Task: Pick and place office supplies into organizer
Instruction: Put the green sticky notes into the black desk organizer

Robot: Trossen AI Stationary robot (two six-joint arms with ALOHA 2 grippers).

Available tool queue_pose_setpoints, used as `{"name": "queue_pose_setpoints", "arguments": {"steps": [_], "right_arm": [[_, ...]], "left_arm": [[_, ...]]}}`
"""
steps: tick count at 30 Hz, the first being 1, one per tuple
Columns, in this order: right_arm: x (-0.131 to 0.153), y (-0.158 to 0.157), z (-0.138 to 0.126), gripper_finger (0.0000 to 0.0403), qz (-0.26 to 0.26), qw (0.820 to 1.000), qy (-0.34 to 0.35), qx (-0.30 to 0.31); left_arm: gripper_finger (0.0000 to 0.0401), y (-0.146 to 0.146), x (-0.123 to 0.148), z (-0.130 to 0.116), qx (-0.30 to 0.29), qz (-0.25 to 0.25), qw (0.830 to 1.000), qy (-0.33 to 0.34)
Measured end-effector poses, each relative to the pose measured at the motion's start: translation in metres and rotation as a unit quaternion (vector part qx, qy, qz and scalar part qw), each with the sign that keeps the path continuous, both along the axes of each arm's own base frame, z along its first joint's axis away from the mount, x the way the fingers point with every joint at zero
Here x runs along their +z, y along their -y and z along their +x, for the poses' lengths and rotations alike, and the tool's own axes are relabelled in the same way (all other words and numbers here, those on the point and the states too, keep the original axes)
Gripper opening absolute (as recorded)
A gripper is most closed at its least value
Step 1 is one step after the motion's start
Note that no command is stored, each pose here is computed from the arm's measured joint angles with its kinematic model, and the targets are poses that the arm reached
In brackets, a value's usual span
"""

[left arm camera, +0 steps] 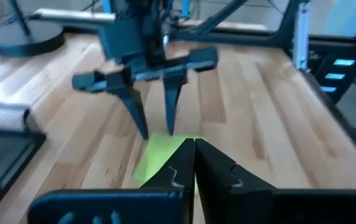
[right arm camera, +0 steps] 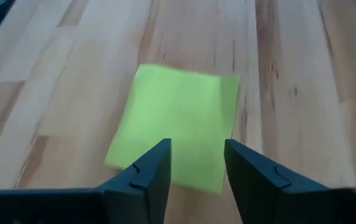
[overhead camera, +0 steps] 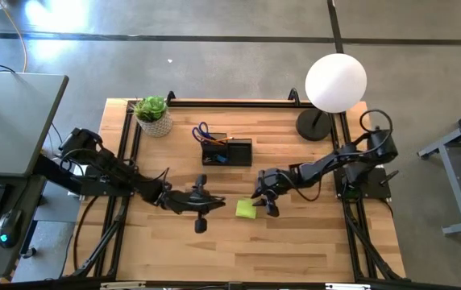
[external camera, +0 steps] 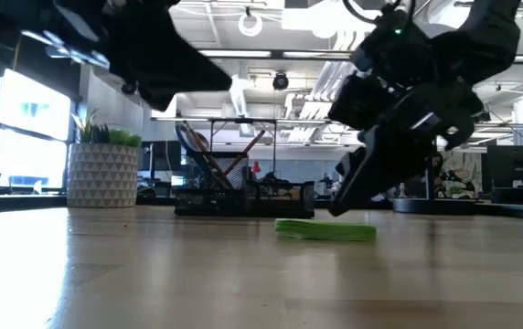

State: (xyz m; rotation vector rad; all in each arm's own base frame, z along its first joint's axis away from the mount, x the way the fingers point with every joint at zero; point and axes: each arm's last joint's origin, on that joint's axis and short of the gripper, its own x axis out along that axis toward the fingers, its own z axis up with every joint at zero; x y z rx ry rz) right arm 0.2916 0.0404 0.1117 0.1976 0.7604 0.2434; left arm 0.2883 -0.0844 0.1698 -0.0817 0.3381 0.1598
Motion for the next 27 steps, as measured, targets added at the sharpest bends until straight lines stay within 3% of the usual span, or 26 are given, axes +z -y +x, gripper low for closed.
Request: {"name": "queue_pose_setpoints", "arguments": {"steps": [8,17,27], "right_arm": [[0.013,0.0,0.028,0.0126,-0.045,0.999,0.007,0.006],[0.003,-0.001,0.048,0.0106,-0.092,0.994,-0.052,0.02],[0.005,0.0,0.052,0.0036,-0.109,0.993,-0.043,0.034]], "left_arm": [[0.0002,0.001,-0.009,-0.005,0.018,-0.008,1.0,-0.004],[0.0002,0.0,-0.011,-0.006,0.016,-0.003,1.0,-0.02],[0.0003,0.0,-0.013,-0.007,0.016,0.0,0.999,-0.029]]}}
